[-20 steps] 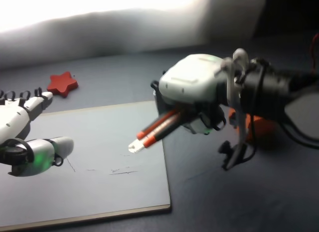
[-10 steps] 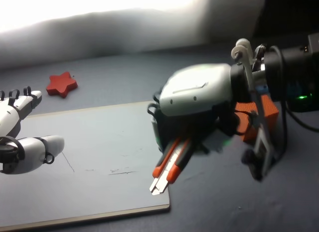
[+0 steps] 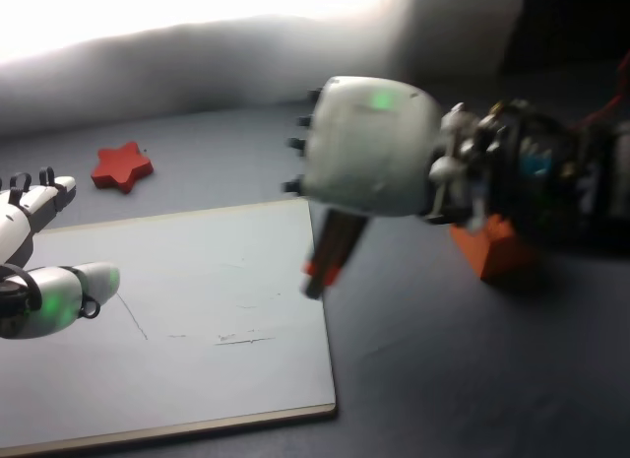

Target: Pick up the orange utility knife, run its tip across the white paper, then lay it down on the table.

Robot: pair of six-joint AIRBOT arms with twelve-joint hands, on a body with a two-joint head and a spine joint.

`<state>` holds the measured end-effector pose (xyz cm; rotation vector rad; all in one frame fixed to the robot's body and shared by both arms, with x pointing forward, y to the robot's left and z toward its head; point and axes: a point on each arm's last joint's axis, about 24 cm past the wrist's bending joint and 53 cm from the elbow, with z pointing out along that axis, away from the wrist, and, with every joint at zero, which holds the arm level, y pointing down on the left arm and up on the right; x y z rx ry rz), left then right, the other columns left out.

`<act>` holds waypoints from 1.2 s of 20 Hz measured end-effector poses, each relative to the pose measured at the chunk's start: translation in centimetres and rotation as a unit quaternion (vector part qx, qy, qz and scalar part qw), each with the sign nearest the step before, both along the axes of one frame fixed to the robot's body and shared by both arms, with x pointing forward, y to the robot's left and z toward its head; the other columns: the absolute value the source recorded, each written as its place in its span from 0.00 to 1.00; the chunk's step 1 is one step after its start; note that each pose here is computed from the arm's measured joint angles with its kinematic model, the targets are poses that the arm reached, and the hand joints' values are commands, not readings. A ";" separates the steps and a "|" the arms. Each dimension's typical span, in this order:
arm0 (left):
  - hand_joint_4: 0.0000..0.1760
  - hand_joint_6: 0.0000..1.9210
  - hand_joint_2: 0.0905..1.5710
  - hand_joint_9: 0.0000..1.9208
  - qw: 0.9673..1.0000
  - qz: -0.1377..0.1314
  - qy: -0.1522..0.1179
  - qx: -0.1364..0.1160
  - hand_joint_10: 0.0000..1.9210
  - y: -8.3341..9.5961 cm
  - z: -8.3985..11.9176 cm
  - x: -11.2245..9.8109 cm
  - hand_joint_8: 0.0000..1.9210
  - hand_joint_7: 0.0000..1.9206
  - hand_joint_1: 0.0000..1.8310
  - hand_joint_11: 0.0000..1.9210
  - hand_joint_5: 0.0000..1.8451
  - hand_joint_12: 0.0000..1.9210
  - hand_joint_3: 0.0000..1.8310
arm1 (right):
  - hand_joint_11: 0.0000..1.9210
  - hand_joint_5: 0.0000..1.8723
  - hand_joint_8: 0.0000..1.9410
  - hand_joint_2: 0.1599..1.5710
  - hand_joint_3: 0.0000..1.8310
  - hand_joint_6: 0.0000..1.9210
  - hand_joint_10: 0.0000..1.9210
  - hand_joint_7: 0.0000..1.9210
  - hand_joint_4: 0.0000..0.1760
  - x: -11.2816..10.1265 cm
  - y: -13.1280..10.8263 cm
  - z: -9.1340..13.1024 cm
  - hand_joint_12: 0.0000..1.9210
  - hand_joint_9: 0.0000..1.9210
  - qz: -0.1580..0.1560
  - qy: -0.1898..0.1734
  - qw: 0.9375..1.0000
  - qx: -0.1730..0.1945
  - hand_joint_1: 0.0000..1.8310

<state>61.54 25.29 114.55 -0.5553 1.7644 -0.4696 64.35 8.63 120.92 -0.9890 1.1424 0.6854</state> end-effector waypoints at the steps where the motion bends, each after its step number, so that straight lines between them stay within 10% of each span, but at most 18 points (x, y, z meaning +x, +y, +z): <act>1: 0.02 0.00 0.83 0.07 1.000 -0.001 0.000 0.000 0.00 0.0 0.0 0.1 0.00 0.06 0.05 0.00 0.00 0.14 0.00 | 0.91 0.76 1.00 0.63 0.24 1.00 1.00 0.83 1.00 -0.7 0.8 0.3 1.00 0.88 0.011 -0.047 0.999 0.003 0.83; 4: 0.02 0.00 0.83 0.06 1.000 0.005 0.000 -0.001 0.00 0.5 0.0 0.3 0.00 0.06 0.05 0.00 0.00 0.16 0.00 | 0.90 0.74 1.00 0.63 0.24 1.00 1.00 0.82 1.00 -2.9 3.0 1.5 1.00 0.87 0.034 -0.190 0.981 0.029 0.82; 11: 0.01 0.00 0.84 0.07 1.000 -0.001 0.002 -0.003 0.00 0.1 -0.1 0.1 0.00 0.06 0.04 0.00 0.00 0.15 0.00 | 0.89 0.74 1.00 0.63 0.23 1.00 1.00 0.80 1.00 -3.9 5.8 2.2 1.00 0.85 0.050 -0.287 0.954 0.067 0.83; 19: 0.01 0.00 0.83 0.07 1.000 0.009 -0.005 0.000 0.00 1.0 0.3 0.8 0.00 0.07 0.04 0.00 0.00 0.17 0.00 | 0.89 0.73 1.00 0.61 0.26 1.00 1.00 0.79 1.00 -3.4 8.9 0.3 1.00 0.86 0.050 -0.305 0.948 0.075 0.81; 24: 0.02 0.00 0.84 0.07 1.000 0.015 -0.015 0.001 0.00 1.5 1.0 1.3 0.00 0.06 0.03 0.00 0.00 0.14 0.00 | 0.89 0.73 1.00 0.62 0.27 1.00 1.00 0.79 1.00 -0.9 9.1 -1.6 1.00 0.85 0.001 -0.282 0.957 0.073 0.81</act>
